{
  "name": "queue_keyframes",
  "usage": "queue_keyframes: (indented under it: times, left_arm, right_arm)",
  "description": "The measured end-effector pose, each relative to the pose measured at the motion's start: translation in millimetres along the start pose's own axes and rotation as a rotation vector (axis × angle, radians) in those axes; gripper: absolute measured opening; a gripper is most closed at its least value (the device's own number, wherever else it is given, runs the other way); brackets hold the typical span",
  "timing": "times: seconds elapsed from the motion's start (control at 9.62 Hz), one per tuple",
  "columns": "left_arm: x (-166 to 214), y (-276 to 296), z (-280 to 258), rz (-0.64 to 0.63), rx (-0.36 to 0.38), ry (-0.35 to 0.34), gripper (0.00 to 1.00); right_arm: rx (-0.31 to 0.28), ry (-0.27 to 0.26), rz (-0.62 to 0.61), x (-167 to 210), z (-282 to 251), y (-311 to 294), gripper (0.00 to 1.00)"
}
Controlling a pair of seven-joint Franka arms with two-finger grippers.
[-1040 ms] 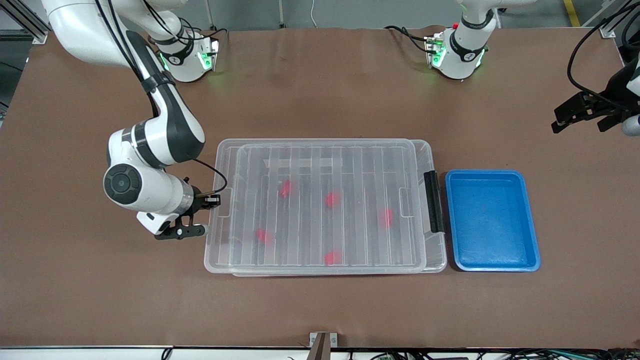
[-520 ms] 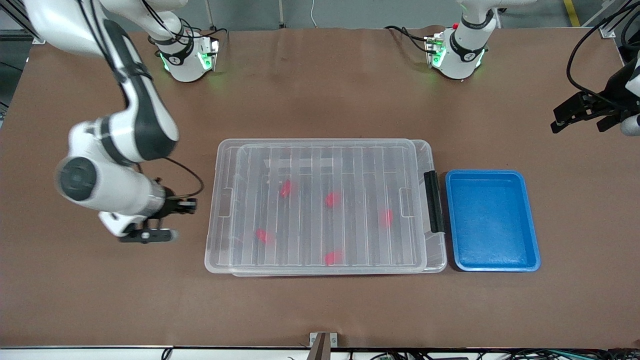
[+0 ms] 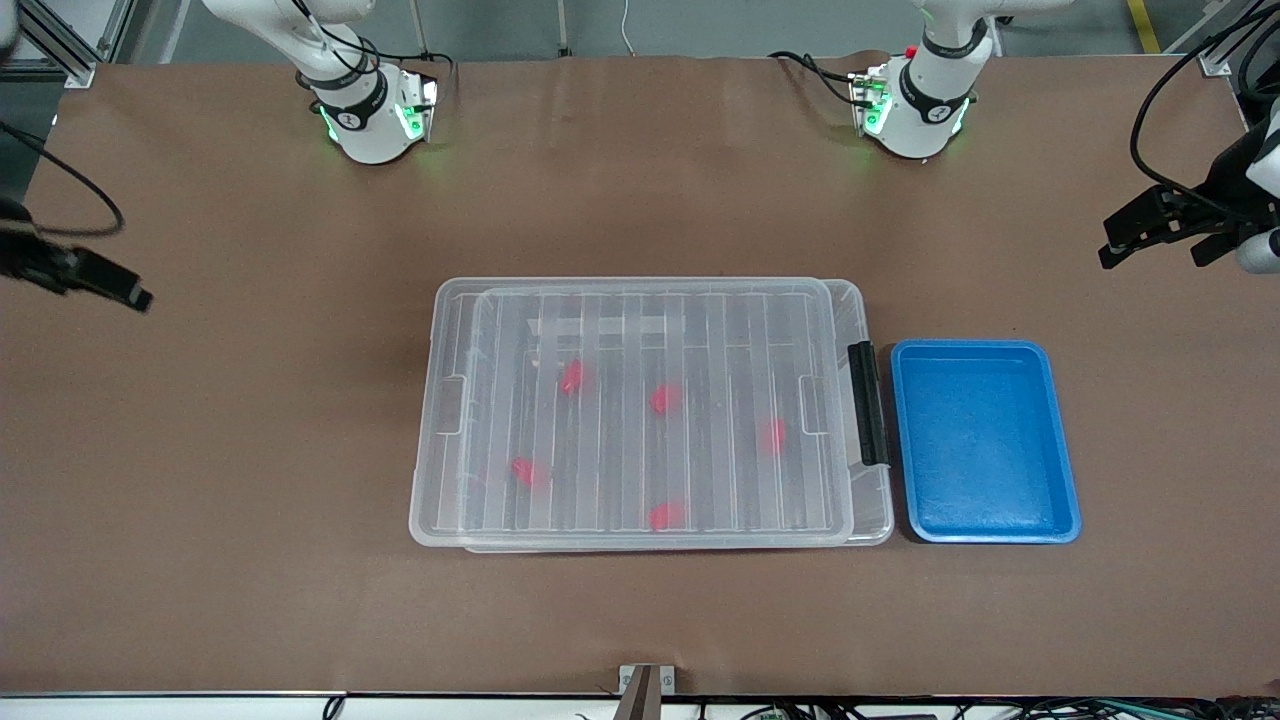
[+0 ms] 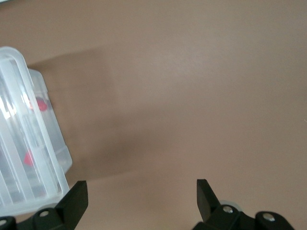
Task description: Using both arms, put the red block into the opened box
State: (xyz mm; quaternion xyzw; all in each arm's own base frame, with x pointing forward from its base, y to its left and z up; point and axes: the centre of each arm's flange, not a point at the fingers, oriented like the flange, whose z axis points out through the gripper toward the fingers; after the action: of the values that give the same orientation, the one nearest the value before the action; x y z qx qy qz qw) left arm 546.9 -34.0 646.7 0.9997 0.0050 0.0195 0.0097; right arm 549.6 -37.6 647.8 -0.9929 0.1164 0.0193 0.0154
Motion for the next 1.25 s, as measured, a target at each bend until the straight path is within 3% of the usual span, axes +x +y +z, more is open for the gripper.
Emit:
queue_keyframes:
  times: [0.21,1.25]
  left_arm:
    - [0,0,0,0.000,0.000,0.000,1.00]
    - [0,0,0,0.000,0.000,0.000,1.00]
  right_arm:
    - [0.006,-0.008,-0.021,-20,-8,15,1.00]
    - [-0.027,0.005,-0.099,-17,0,14,1.00]
